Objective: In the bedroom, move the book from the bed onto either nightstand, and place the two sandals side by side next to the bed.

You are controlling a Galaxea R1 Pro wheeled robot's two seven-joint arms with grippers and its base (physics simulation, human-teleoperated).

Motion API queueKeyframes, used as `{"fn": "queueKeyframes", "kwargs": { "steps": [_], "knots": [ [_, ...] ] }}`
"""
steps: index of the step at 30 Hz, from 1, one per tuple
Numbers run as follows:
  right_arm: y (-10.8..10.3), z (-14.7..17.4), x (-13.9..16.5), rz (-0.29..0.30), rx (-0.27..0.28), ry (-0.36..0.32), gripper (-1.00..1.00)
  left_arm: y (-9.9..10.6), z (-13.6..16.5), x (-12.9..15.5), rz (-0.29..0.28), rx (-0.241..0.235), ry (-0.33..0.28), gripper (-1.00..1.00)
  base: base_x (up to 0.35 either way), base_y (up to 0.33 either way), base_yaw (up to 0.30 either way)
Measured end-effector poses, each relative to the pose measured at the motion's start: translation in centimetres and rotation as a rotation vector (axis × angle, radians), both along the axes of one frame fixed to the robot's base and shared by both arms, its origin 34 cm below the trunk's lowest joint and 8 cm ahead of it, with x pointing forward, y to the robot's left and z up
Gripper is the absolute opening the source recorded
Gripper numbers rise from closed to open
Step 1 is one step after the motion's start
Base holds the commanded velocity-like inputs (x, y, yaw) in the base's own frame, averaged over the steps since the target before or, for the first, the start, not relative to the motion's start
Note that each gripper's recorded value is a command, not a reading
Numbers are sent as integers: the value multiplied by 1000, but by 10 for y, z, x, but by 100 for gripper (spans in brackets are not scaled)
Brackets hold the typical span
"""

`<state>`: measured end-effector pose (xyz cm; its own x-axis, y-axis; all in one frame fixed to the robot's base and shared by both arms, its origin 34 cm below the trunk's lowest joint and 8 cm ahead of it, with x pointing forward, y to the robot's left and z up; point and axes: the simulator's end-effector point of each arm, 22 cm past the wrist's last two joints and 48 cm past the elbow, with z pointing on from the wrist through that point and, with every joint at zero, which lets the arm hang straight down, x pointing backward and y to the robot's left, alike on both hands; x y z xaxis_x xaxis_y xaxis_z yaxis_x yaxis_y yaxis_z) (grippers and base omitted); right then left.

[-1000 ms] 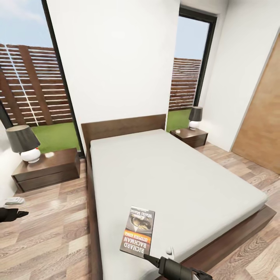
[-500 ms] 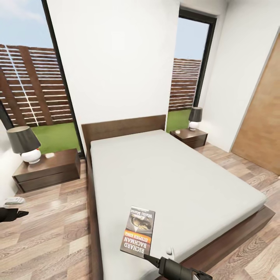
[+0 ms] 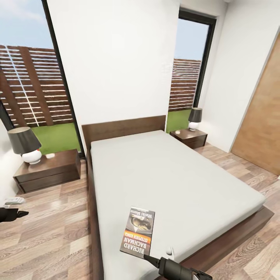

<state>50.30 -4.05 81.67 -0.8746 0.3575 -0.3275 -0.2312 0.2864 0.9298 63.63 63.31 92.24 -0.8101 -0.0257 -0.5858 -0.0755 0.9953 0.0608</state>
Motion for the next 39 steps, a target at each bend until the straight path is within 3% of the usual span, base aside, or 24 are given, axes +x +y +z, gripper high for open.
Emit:
{"fn": "queueKeyframes", "kwargs": {
  "steps": [39],
  "knots": [
    [0,31,-15,3,-2,1,-100,-1,30,-15,-2,1,4,100,0,0,0]
  ]
}}
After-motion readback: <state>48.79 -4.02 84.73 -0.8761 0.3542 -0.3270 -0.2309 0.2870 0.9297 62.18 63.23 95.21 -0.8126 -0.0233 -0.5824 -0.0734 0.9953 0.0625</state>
